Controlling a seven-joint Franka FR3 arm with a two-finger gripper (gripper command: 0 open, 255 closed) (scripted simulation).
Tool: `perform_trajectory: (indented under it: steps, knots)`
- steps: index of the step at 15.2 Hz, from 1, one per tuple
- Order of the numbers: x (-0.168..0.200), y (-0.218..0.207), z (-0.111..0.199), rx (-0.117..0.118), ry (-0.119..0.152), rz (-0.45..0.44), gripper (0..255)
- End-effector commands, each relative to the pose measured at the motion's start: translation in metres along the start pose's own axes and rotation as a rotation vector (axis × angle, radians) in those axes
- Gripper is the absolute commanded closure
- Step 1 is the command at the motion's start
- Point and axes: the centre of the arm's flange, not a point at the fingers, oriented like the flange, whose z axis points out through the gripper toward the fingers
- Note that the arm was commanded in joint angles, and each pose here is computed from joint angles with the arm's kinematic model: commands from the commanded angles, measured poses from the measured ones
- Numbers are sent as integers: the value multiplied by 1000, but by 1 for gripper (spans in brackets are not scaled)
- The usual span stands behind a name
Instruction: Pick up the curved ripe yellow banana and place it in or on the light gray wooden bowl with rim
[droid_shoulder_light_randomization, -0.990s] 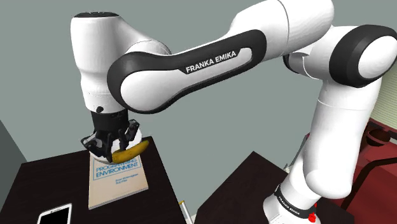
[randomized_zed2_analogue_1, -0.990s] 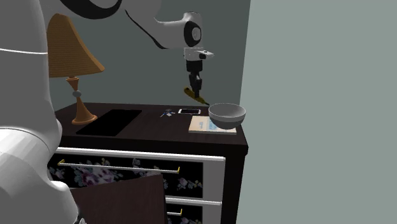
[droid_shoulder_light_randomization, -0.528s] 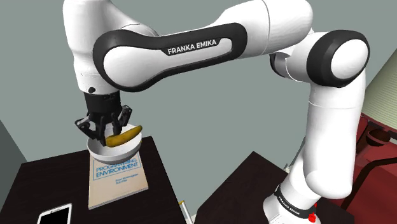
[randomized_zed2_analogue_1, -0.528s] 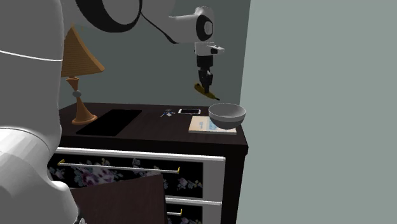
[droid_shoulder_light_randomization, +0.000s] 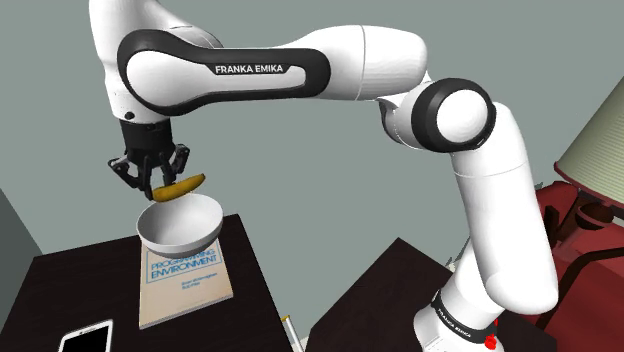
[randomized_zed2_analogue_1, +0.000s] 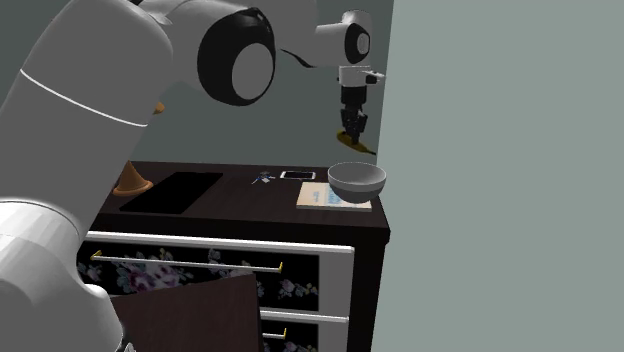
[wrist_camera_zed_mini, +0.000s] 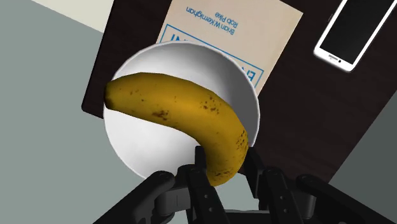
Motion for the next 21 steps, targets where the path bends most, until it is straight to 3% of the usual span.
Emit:
perform_trajectory:
  steps: [1, 14, 21]
  knots:
    - [5, 0, 7, -1, 0, 0, 255]
    - [2, 2, 77, -1, 0, 0, 255]
    - [2, 2, 77, -1, 0, 0, 255]
